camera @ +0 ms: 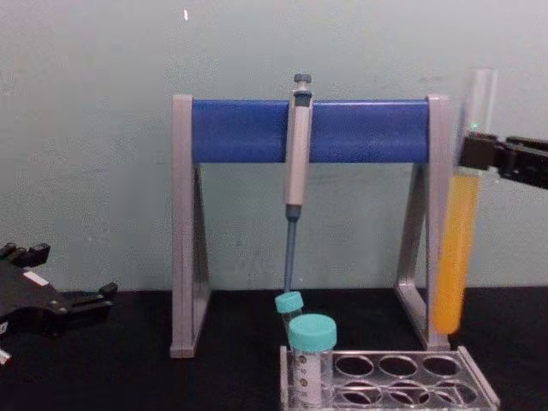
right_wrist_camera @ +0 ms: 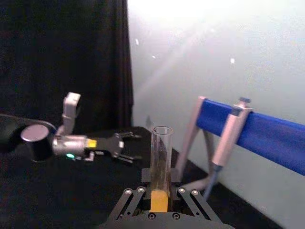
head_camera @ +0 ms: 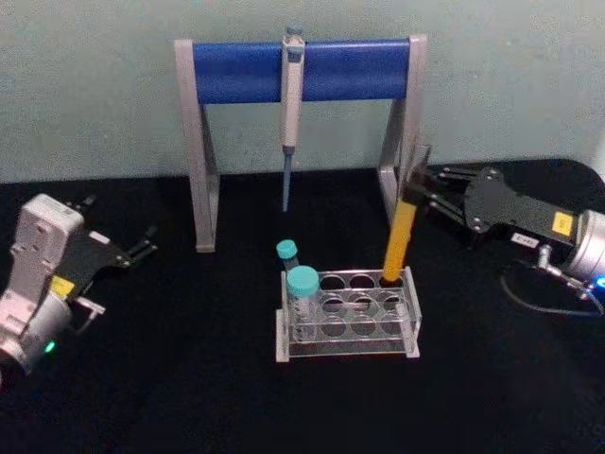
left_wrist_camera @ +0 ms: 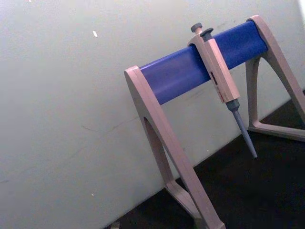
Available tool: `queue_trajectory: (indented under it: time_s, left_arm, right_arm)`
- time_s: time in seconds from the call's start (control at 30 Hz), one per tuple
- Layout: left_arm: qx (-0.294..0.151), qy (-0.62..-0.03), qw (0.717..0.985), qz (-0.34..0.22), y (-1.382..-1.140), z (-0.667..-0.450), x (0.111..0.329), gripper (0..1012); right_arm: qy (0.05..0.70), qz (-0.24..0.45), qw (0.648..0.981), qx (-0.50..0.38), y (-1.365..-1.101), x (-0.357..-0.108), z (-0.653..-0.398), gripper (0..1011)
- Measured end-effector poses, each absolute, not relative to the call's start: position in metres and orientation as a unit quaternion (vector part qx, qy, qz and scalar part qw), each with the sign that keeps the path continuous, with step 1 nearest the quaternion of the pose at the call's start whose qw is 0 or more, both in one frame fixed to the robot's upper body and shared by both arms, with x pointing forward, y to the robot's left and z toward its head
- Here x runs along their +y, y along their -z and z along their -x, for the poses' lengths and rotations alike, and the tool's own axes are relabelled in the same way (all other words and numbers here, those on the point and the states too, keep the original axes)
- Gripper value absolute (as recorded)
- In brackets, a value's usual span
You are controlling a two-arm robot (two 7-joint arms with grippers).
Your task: Pick up the test tube from the test tube rack, shake it, then place it back into the test tube rack.
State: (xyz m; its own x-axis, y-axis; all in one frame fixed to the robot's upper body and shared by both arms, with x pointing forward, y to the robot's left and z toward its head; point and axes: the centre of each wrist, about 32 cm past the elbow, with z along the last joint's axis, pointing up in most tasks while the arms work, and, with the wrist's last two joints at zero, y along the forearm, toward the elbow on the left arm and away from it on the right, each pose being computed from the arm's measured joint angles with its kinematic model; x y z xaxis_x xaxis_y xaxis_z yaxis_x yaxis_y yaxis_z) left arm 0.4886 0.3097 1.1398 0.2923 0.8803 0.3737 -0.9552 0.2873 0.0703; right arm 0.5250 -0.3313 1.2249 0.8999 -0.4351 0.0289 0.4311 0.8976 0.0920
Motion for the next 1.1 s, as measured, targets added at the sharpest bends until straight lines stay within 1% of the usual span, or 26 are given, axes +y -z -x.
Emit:
queue_trajectory:
  time_s: [0.13,0.33,0.43,0.6,0.8,1.1]
  left_arm:
    - [-0.132,-0.58,0.791,-0.141,-1.14,-0.489,0.31,1001]
    - [-0.132,-0.58,0.791,-0.141,-1.14,-0.489,0.31,1001]
    - [-0.132,-0.58,0.791,-0.142,-1.14,-0.489,0.31,1001]
    - [-0.132,-0.58,0.791,-0.142,-1.14,-0.489,0.31,1001]
    - [-0.132,-0.58,0.791,-0.141,-1.14,-0.489,0.31,1001]
    - [-0.132,-0.58,0.791,-0.141,-1.14,-0.489,0.31,1001]
  right_arm:
    - [0.25,-0.026,0.967,-0.041,-1.225,-0.338,-0.524,224]
    - [0.284,-0.018,0.957,-0.06,-1.224,-0.339,-0.528,224]
    - [0.297,-0.021,0.953,-0.066,-1.224,-0.336,-0.531,224]
    - [0.317,-0.045,0.945,-0.071,-1.222,-0.325,-0.537,224]
    - [0.303,-0.064,0.949,-0.065,-1.219,-0.313,-0.539,224]
    - [0.277,-0.072,0.957,-0.05,-1.215,-0.307,-0.536,224]
